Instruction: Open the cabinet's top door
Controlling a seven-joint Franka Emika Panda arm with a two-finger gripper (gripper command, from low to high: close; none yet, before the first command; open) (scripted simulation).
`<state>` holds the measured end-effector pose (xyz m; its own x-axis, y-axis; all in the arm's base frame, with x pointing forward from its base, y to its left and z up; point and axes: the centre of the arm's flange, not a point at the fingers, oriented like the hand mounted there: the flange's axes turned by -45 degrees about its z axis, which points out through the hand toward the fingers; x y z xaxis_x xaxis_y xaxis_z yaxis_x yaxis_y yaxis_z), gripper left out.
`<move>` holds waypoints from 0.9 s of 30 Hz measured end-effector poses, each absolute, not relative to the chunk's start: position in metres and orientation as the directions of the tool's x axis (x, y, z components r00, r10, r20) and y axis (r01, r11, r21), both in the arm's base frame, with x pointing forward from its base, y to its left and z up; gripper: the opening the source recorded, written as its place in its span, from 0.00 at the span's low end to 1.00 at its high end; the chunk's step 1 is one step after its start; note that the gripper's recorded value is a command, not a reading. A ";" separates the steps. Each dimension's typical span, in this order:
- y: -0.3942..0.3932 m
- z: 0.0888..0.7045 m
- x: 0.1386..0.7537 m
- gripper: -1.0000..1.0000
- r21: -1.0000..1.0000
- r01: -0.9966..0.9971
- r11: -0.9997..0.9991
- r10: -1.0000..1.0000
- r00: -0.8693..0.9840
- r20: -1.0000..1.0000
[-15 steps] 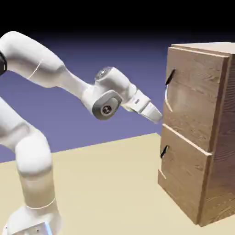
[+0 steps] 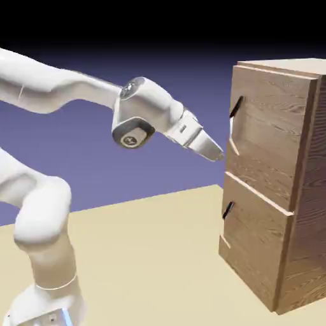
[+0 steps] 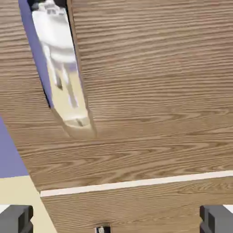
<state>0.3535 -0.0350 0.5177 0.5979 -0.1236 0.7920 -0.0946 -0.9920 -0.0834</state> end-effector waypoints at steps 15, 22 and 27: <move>-0.028 0.534 0.331 0.50 -0.145 -0.093 -0.985 -0.171 0.439 0.882; -0.018 0.531 0.330 0.50 -0.141 -0.074 -0.987 -0.158 0.339 0.927; -0.010 0.526 0.334 0.50 -0.122 -0.062 -0.991 -0.134 0.259 0.957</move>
<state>0.3342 -0.0104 0.5257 0.2587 -0.1344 0.9566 -0.0616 -0.9906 -0.1225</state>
